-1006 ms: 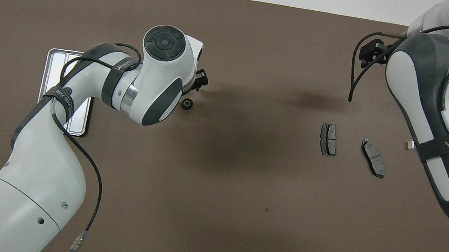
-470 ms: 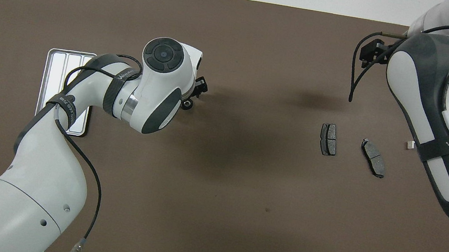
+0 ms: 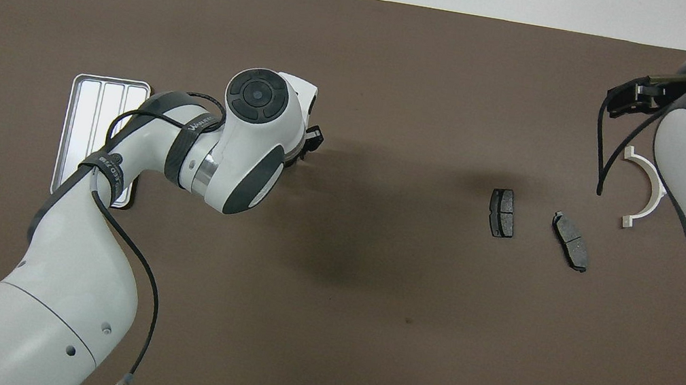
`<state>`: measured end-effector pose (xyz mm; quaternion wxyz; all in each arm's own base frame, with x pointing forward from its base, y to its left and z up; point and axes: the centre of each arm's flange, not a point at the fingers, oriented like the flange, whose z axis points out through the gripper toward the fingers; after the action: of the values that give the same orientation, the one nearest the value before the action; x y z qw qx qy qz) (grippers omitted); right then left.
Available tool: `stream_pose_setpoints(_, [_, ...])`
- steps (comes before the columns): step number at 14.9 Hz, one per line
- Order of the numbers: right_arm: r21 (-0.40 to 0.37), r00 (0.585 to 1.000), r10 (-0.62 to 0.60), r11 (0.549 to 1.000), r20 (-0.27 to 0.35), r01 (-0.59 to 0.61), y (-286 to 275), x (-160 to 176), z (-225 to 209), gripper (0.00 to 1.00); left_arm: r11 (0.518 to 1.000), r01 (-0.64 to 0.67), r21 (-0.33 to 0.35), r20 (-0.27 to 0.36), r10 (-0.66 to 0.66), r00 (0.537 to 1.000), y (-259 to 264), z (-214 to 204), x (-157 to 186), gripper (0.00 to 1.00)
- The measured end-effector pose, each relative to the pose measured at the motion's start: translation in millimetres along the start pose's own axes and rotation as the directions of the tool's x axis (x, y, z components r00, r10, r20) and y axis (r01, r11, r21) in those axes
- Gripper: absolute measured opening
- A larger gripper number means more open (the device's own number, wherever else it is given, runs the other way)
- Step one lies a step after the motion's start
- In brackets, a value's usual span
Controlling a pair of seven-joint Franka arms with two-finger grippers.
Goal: Pick bearing gear from pile to tray
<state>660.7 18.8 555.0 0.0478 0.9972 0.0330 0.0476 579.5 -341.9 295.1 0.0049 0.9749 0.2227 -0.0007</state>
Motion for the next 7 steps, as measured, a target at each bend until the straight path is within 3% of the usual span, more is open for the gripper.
stream_pose_setpoints(1, [-0.003,1.000,0.003,1.000,-0.007,-0.003,0.0,-14.1,-20.7,1.00,1.000,0.002,0.000,-0.001,-0.002,1.000,-1.2,-1.0,1.2,0.35])
stream_pose_setpoints(3, [0.005,1.000,0.012,1.000,-0.005,-0.012,-1.4,-46.3,-62.5,1.00,1.000,0.014,-0.005,-0.008,-0.014,1.000,-6.2,-8.4,7.5,0.35])
stream_pose_setpoints(7, [0.046,1.000,0.023,0.999,0.016,-0.024,-5.1,-95.7,-115.5,1.00,0.999,-0.051,0.017,0.004,0.051,0.999,-75.6,-52.0,67.2,0.35])
